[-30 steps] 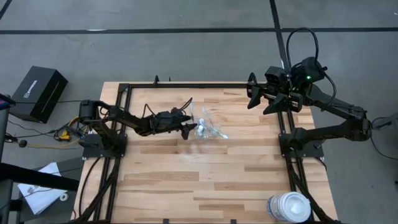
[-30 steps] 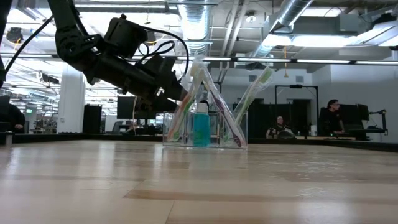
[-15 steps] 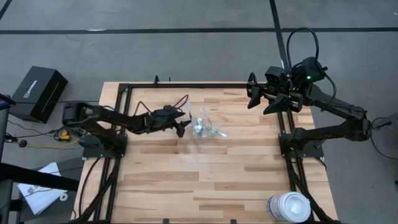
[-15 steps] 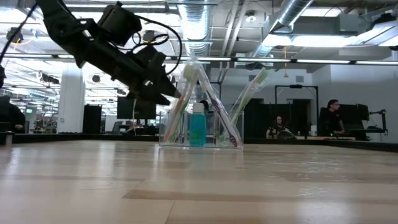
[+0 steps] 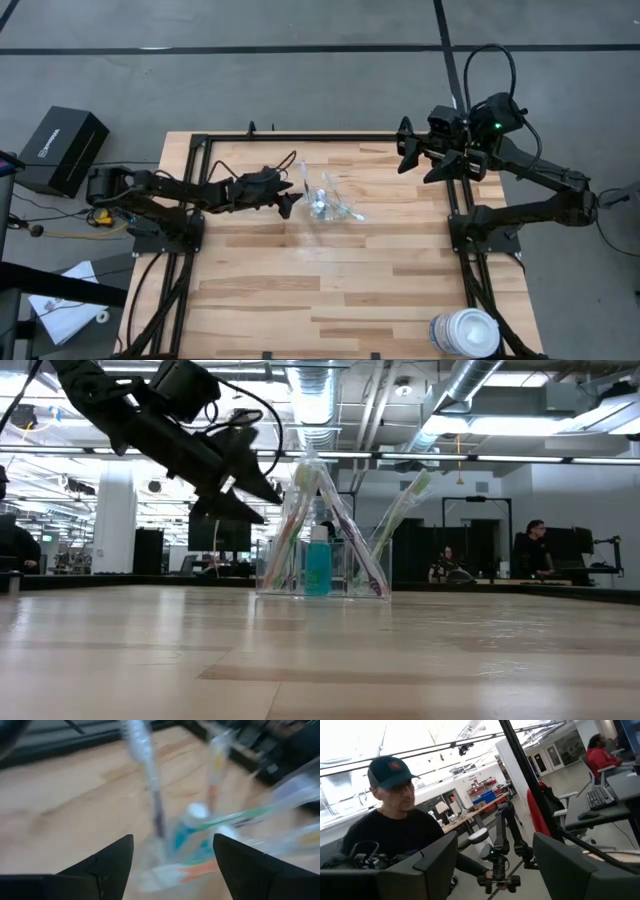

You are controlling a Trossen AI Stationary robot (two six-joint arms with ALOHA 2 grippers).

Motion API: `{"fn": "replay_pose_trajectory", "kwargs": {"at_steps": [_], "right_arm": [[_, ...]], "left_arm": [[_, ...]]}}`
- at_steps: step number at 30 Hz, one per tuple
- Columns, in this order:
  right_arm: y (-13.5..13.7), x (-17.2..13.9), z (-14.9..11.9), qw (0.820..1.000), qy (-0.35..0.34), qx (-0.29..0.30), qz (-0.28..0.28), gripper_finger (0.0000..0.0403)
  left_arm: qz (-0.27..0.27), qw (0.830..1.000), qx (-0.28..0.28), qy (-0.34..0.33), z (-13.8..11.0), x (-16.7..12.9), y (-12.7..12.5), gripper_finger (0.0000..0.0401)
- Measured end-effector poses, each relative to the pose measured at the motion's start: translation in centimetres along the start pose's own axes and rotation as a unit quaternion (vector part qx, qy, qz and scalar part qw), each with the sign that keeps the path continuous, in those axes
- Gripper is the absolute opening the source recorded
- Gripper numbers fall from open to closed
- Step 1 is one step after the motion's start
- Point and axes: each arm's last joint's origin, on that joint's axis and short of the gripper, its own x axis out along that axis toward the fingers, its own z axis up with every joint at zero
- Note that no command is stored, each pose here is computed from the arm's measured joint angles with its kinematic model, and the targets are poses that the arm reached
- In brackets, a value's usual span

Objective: Pick & Place toothbrushing station
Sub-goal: Return to Home Position

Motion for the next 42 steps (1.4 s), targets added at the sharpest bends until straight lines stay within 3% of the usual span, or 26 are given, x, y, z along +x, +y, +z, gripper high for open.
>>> {"fn": "replay_pose_trajectory", "kwargs": {"at_steps": [4,10,18,22,26,30,35,37,39,42], "right_arm": [[0.5,0.1,0.3,0.999,-0.018,-0.030,0.007,0.0249],[1.3,0.2,0.7,0.994,-0.070,-0.087,-0.005,0.0249],[3.7,-1.1,1.4,0.974,-0.152,-0.156,-0.059,0.0249],[4.0,-1.7,0.7,0.983,-0.109,-0.123,-0.077,0.0249],[3.4,-1.6,-0.9,0.990,-0.068,-0.019,-0.119,0.0249],[3.4,-0.3,-1.2,0.983,-0.104,-0.030,-0.146,0.0249],[3.7,0.6,-1.5,0.988,-0.095,-0.019,-0.119,0.0249],[4.0,0.9,-1.5,0.987,-0.096,-0.070,-0.112,0.0249],[5.3,1.4,-1.4,0.976,-0.104,-0.176,-0.079,0.0249],[7.0,1.8,-2.0,0.961,-0.089,-0.259,-0.052,0.0249]], "left_arm": [[-0.054,0.997,-0.062,-0.013,1.0,-0.9,-0.6,0.0269],[-0.128,0.985,-0.094,-0.074,3.3,-3.4,-1.7,0.0268],[-0.230,0.947,-0.121,-0.187,6.9,-10.0,-2.3,0.0232],[-0.264,0.924,-0.130,-0.244,8.1,-13.4,-1.8,0.0211],[-0.291,0.903,-0.120,-0.292,8.9,-16.2,-1.1,0.0195],[-0.322,0.882,-0.109,-0.328,9.2,-18.5,-0.5,0.0185],[-0.387,0.856,-0.088,-0.330,9.2,-20.4,-0.2,0.0182],[-0.418,0.848,-0.101,-0.311,9.1,-20.7,-0.2,0.0184],[-0.455,0.835,-0.098,-0.294,9.0,-21.1,-0.3,0.0184],[-0.560,0.777,-0.027,-0.286,9.1,-22.6,-0.6,0.0182]]}}
